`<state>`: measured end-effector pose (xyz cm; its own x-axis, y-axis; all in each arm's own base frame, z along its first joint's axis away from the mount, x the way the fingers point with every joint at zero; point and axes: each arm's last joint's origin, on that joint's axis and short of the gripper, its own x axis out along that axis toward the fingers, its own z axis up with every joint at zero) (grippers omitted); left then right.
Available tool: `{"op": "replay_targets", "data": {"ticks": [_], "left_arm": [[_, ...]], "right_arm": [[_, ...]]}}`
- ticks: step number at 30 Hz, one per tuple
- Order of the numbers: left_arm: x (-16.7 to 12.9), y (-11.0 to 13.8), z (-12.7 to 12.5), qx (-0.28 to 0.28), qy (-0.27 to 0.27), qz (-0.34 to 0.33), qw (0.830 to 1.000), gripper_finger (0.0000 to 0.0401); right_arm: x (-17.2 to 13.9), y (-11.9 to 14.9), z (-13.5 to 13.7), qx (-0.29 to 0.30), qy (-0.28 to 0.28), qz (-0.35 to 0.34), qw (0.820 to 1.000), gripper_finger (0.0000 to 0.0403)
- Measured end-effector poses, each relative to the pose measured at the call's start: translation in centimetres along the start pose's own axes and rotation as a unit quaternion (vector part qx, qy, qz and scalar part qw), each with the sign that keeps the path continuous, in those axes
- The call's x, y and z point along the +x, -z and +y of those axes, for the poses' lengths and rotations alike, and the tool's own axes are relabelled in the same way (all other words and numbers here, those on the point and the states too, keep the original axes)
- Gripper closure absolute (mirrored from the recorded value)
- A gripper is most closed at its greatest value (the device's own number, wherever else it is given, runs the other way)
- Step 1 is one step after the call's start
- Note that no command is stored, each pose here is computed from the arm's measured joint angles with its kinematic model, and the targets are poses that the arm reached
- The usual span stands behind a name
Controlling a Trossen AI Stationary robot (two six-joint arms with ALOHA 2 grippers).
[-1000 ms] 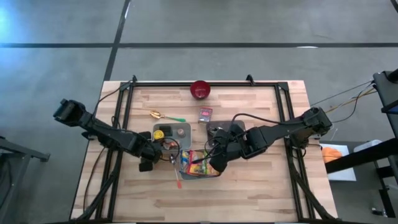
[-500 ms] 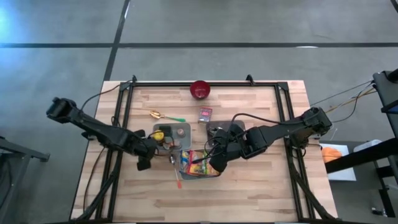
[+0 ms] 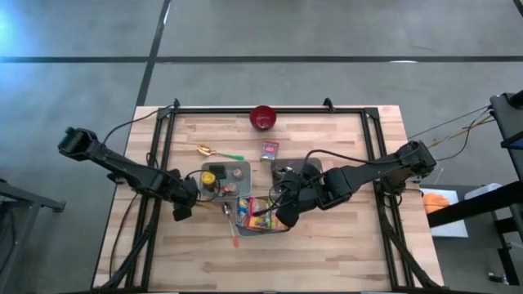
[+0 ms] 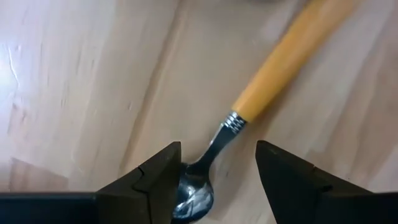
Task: Pick & Place Food Item
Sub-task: Put the yellow spoon into the black bin
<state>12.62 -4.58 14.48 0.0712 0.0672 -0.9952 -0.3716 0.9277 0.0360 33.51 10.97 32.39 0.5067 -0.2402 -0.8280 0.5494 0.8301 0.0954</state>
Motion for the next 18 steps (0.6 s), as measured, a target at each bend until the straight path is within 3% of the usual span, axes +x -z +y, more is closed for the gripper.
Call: {"op": "replay_targets", "data": {"ticks": [5, 15, 18], "left_arm": [[0.8, 0.1, 0.1, -0.036, -0.002, -0.020, 0.999, 0.0189], [1.7, 0.3, 0.2, -0.034, 0.007, -0.032, 0.999, 0.0190], [1.7, 0.3, 0.2, -0.029, 0.009, -0.032, 0.999, 0.0207]], "right_arm": [[0.0, 0.0, 0.0, -0.006, 0.000, 0.000, 1.000, 0.0195], [0.0, 0.0, 0.0, -0.007, 0.000, 0.000, 1.000, 0.0195], [0.0, 0.0, 0.0, -0.007, 0.000, 0.000, 1.000, 0.0195]]}}
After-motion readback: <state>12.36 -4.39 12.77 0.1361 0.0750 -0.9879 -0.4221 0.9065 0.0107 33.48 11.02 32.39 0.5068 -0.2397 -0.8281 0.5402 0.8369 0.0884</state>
